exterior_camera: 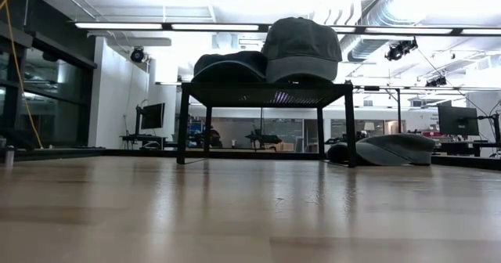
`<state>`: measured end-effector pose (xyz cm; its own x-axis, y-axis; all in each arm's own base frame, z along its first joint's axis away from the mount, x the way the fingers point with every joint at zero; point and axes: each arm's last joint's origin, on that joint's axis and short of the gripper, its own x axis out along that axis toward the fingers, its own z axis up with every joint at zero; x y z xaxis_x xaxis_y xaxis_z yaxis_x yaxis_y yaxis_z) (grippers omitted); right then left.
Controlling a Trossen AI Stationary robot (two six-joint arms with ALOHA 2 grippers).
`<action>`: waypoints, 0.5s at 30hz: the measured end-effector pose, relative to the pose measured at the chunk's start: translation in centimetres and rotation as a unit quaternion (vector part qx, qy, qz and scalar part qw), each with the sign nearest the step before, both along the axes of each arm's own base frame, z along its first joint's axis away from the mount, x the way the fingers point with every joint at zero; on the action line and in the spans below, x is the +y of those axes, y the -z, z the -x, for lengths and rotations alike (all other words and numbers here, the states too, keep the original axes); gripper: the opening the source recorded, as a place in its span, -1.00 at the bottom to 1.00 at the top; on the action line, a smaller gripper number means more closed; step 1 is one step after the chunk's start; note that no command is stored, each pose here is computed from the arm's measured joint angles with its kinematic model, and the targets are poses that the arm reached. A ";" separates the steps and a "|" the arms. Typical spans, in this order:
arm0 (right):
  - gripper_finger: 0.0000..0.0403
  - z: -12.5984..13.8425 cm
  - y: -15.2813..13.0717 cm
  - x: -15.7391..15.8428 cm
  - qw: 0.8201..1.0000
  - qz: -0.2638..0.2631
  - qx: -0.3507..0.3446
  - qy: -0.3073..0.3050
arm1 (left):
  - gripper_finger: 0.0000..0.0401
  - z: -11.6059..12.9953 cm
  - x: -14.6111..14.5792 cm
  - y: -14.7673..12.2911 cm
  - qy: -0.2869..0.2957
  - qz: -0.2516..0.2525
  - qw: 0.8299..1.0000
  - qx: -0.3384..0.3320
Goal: Pick & Place hat
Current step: Stack the blue cap on top of the stacked blue caps on the shelf
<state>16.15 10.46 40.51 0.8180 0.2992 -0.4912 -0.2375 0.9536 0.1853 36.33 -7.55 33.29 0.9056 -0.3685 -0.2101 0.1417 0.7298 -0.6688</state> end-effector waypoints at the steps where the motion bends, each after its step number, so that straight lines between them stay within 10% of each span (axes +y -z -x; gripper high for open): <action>1: -0.74 0.2 -0.1 -0.2 1.000 -0.009 -0.003 0.014 | -0.97 0.0 0.0 0.0 -0.002 0.000 1.000 0.000; 8: -0.51 2.6 -1.7 -2.1 0.995 -0.065 -0.038 0.058 | -0.97 -0.1 0.0 -0.4 -0.002 -0.009 1.000 -0.030; 15: -0.46 4.5 -2.9 -3.7 0.986 -0.099 -0.086 0.103 | -0.97 -0.2 0.1 -3.2 -0.019 -0.072 0.976 -0.203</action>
